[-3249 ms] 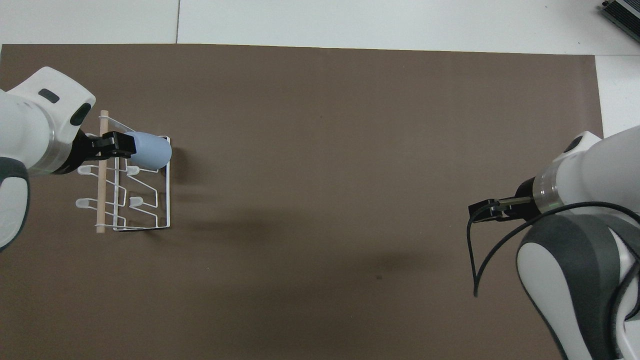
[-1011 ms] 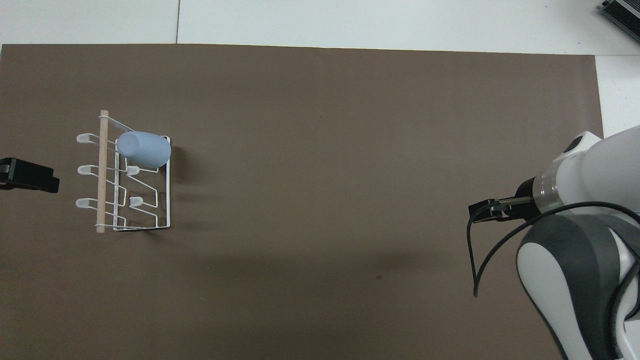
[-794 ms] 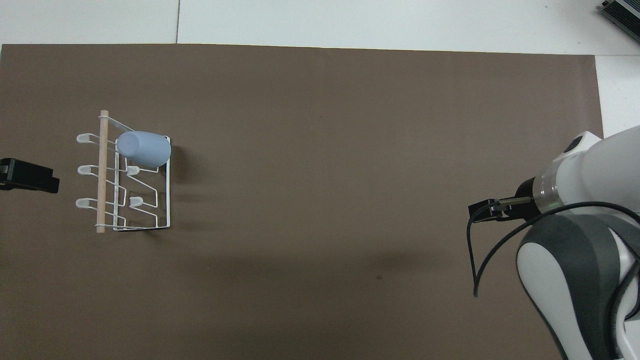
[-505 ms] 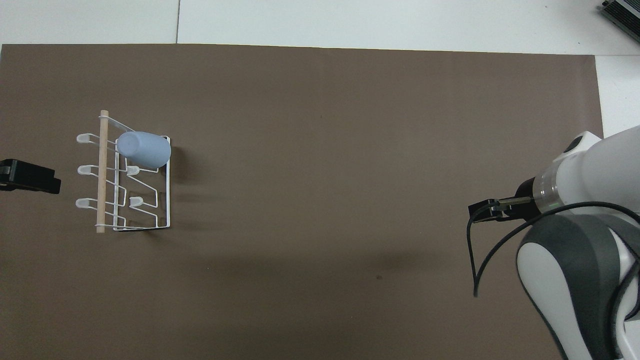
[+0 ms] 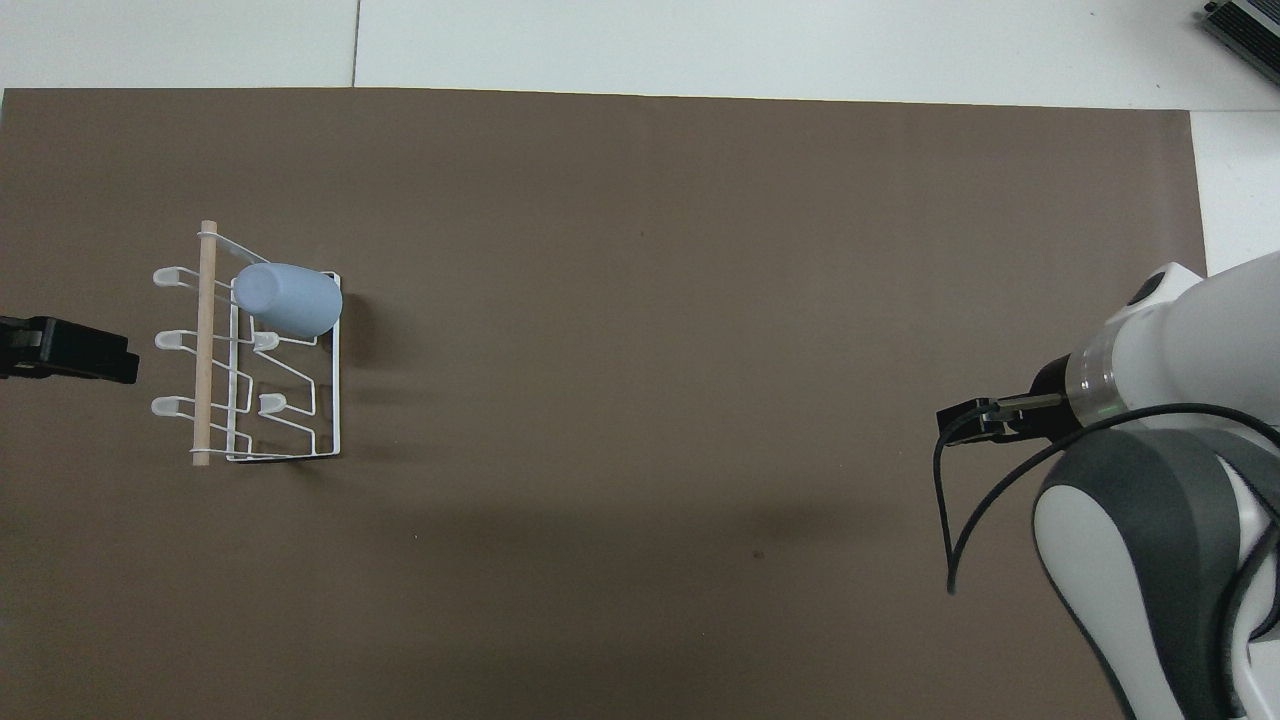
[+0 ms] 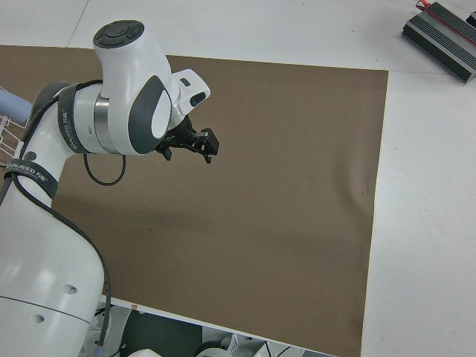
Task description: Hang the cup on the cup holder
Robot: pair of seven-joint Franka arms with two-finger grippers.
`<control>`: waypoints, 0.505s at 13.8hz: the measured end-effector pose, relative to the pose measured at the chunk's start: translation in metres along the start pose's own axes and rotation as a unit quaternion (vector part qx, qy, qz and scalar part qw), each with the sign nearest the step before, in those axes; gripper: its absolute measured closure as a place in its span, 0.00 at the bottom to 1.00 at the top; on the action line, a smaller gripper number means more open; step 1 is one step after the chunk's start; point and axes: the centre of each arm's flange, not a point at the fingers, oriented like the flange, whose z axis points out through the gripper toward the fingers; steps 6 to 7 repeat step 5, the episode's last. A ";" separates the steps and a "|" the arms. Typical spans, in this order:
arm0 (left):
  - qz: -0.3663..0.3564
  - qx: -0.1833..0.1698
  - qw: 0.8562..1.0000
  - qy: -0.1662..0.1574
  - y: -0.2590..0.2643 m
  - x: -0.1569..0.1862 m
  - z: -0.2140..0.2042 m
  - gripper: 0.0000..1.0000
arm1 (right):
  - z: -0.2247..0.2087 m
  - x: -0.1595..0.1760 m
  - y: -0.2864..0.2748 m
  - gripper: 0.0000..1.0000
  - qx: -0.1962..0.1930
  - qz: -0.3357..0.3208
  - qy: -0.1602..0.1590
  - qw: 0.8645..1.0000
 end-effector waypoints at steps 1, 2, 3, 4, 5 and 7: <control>0.001 0.000 1.000 -0.003 0.001 -0.001 0.002 0.00 | 0.000 0.000 0.000 0.00 0.000 0.000 0.000 1.000; 0.002 0.000 1.000 -0.005 0.003 -0.003 0.004 0.00 | 0.000 0.000 0.000 0.00 0.000 0.000 0.000 1.000; 0.003 0.000 1.000 -0.006 0.004 -0.004 0.006 0.00 | 0.000 0.000 0.000 0.00 0.000 0.000 0.000 1.000; 0.003 0.000 1.000 -0.006 0.004 -0.005 0.006 0.00 | 0.000 0.000 0.000 0.00 0.000 0.000 0.000 1.000; 0.004 0.000 1.000 -0.006 0.005 -0.007 0.006 0.00 | 0.000 0.000 0.000 0.00 0.000 0.000 0.000 1.000; 0.004 0.000 1.000 -0.006 0.005 -0.007 0.006 0.00 | 0.000 0.000 0.000 0.00 0.000 0.000 0.000 1.000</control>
